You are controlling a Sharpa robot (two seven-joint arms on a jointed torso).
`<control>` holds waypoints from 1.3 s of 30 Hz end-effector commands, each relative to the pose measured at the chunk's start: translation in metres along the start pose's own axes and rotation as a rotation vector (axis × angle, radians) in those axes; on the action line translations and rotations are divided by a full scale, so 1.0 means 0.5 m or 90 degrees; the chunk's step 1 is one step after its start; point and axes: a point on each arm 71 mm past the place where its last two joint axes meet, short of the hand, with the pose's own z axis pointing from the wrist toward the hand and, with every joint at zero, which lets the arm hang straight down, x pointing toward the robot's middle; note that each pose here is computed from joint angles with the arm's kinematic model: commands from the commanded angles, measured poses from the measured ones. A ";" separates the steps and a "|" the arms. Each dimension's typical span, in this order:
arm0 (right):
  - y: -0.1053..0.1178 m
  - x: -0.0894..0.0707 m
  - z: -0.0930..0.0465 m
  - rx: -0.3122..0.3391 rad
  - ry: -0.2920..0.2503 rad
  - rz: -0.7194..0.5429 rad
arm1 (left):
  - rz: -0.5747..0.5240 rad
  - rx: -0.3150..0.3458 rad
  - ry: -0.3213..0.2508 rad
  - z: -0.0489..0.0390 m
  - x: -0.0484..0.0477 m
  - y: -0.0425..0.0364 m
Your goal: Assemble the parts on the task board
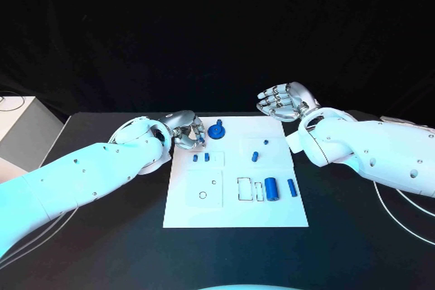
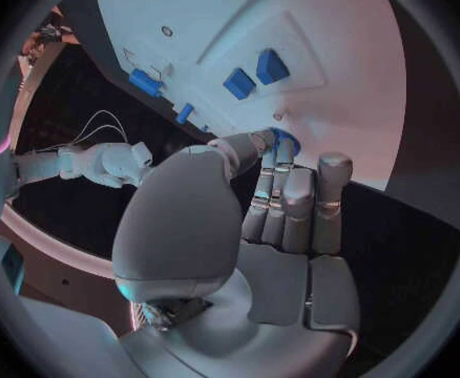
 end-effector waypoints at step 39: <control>0.004 0.002 -0.003 -0.019 0.000 -0.011 | 0.024 -0.027 0.055 0.013 0.031 0.001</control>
